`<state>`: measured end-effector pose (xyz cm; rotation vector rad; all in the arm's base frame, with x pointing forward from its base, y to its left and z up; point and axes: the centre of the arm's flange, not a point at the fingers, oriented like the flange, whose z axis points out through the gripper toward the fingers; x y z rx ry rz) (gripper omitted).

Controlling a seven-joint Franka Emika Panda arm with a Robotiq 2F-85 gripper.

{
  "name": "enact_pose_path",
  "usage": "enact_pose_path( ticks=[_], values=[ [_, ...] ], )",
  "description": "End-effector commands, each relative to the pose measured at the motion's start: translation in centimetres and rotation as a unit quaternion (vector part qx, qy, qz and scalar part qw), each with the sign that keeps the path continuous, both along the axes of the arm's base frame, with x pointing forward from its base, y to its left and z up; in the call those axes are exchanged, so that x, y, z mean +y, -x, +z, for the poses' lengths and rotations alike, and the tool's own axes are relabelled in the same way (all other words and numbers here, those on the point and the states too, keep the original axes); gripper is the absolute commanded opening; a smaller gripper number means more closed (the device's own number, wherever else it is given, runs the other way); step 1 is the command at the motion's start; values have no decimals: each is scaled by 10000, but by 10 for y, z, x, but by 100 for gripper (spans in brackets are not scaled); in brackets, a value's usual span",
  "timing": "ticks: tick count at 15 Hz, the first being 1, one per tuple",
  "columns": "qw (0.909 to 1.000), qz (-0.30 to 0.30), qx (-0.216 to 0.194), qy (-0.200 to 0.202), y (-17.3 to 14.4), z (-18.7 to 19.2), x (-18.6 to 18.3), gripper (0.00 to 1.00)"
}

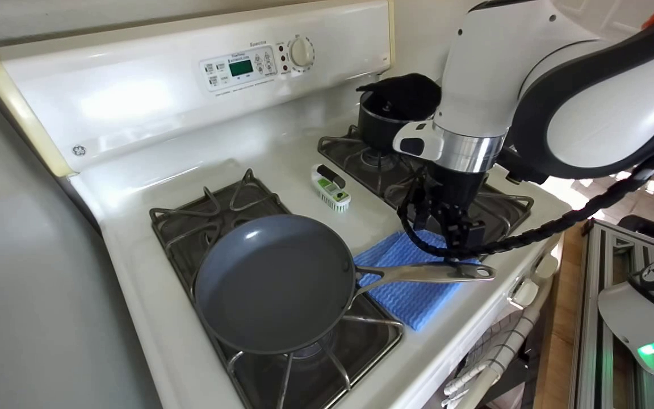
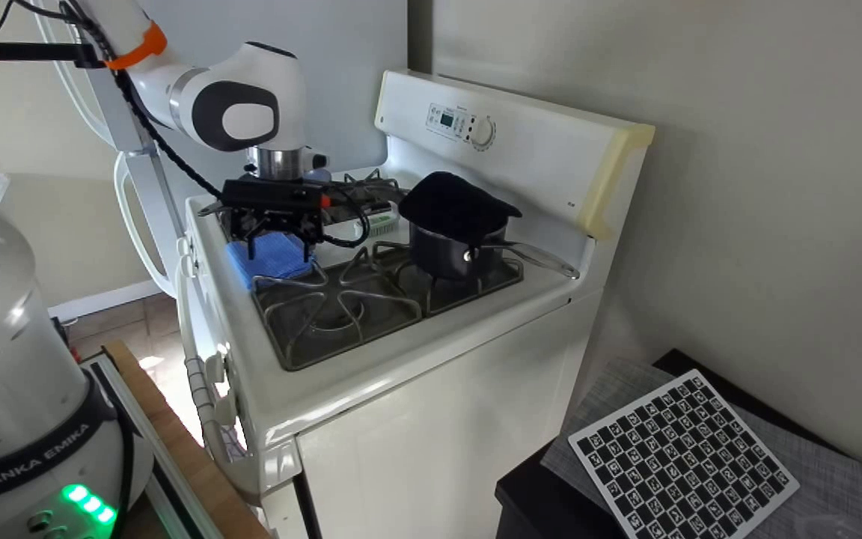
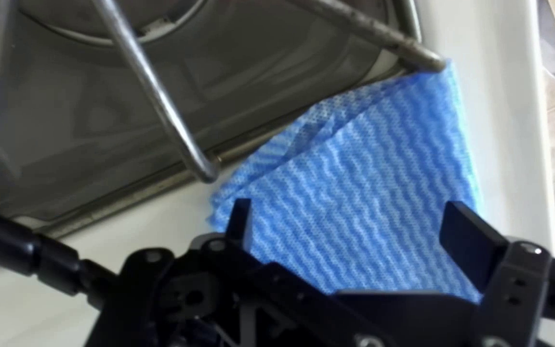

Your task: Move the pan forward, then use the blue towel to wipe the handle of the pan

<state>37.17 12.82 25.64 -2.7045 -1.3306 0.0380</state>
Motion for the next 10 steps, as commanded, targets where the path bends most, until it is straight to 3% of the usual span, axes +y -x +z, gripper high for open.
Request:
enact_pose_path(
  ticks=[1,2,3,6,7,10],
  values=[
    [9998,44,-157,-74,2,-16,-1,100],
    [9998,52,-179,-74,1,-18,-1,94],
    [9998,60,-202,-73,0,-20,-1,78],
    [9996,99,-250,-95,-1,-22,-1,52],
    [9995,109,-267,-94,-1,-22,-1,38],
    [9995,128,-268,-72,-2,-22,-1,14]
  ],
)
